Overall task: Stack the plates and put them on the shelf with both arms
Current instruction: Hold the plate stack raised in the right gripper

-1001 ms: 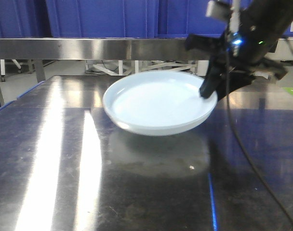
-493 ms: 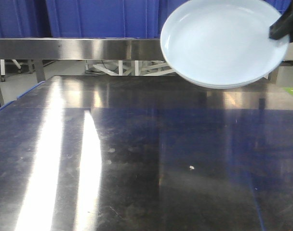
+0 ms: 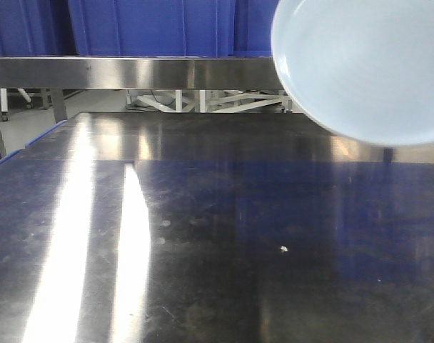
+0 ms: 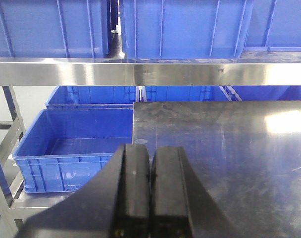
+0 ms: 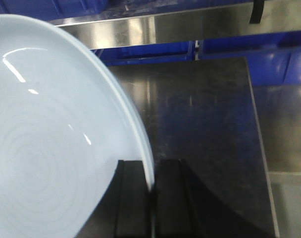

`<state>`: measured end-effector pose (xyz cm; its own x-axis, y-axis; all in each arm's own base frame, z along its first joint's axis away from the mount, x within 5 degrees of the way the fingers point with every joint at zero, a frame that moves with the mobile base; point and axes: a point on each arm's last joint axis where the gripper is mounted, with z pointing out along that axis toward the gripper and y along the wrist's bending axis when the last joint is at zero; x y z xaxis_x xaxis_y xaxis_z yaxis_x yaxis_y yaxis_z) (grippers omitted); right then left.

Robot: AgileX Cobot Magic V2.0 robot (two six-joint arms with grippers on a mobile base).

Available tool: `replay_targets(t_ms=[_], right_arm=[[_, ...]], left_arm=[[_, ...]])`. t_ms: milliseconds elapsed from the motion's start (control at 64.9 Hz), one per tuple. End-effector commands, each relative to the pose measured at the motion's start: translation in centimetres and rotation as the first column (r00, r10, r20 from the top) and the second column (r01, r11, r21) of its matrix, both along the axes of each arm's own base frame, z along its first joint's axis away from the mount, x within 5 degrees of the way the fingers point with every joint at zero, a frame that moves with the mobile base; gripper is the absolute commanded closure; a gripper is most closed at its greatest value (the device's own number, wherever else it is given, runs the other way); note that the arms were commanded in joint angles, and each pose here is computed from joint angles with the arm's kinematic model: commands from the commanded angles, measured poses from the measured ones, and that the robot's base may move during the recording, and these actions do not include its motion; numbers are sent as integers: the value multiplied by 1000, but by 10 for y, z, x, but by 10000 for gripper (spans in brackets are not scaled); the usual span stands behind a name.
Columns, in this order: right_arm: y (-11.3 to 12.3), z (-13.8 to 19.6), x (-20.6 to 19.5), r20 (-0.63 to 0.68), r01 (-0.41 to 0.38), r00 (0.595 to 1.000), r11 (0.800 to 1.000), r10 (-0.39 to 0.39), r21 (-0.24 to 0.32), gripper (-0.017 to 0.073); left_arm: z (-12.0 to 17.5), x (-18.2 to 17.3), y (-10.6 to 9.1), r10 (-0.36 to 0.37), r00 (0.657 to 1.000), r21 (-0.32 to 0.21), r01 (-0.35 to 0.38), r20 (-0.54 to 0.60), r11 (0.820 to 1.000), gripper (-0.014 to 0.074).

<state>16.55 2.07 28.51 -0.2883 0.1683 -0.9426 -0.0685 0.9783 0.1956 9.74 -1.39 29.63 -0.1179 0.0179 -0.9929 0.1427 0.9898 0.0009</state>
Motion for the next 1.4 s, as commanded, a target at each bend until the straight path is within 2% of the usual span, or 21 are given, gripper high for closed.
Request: replay_targets(t_ms=[0,46,92,354,1386], right_arm=[[-3,19,-13,198,4,980,997,10,-72,503],[-4,18,-21,230,1,973,994,24,-108,503],[-4,18,-27,256,2,966,993,29,-119,503],[-8,21,-61,386,17,922,995,23,-101,503],[-9,20,-66,387,17,922,995,24,-101,503]], left_arm=[[17,1,1,11,995,-15,-10,104,1000,512],[17,1,1,11,995,-15,-10,104,1000,512],[17,1,1,11,995,-15,-10,104,1000,512],[17,1,1,11,995,-15,-10,104,1000,512],[17,1,1,11,995,-15,-10,104,1000,512]])
